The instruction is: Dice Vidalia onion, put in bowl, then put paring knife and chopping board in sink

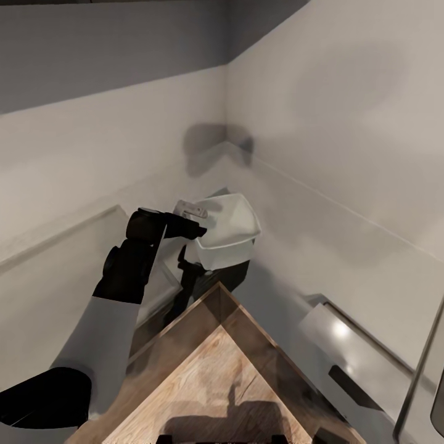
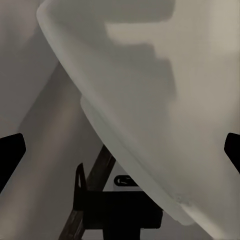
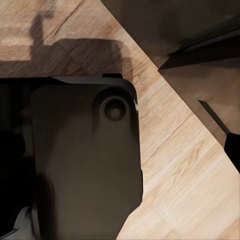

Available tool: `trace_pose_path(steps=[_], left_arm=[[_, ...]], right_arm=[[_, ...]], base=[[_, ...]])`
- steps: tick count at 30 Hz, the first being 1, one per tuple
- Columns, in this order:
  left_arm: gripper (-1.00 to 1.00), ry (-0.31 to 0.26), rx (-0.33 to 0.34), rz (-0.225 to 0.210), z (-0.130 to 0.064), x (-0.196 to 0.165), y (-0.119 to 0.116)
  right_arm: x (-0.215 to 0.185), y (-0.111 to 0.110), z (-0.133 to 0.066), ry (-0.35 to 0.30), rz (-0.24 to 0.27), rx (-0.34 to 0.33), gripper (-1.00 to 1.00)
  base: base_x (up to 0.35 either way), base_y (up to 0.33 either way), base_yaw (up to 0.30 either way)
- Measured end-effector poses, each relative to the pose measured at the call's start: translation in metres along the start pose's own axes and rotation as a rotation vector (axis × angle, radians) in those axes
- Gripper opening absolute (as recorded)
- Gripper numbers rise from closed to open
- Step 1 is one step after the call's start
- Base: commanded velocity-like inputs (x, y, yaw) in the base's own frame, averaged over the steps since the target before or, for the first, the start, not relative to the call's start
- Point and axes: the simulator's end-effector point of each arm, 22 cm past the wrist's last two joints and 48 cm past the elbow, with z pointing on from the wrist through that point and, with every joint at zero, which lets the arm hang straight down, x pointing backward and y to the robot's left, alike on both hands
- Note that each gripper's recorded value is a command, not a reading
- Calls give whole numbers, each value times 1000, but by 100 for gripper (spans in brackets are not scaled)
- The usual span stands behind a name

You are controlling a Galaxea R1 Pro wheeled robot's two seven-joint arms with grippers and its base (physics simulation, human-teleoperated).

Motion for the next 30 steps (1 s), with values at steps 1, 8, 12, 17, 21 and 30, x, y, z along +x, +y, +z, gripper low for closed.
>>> trace_pose_path(steps=[1, 8, 12, 17, 21, 30], left_arm=[[100, 2, 1, 0, 1, 1, 0], [100, 10, 4, -3, 5, 5, -1], [100, 11, 18, -10, 8, 7, -4], [100, 0, 70, -39, 10, 6, -15], [100, -1, 84, -46, 12, 7, -18], [100, 4, 88, -52, 16, 11, -18]], right_arm=[[0, 0, 0, 1, 0, 0, 100], [4, 0, 0, 9, -1, 0, 100], [5, 0, 0, 13, -2, 0, 100], [8, 0, 0, 19, -3, 0, 100], [10, 0, -1, 24, -3, 0, 100], [14, 0, -1, 35, -5, 0, 100]], base=[[0, 0, 0], [0, 0, 0], [0, 0, 0], [0, 0, 0], [0, 0, 0], [0, 0, 0]])
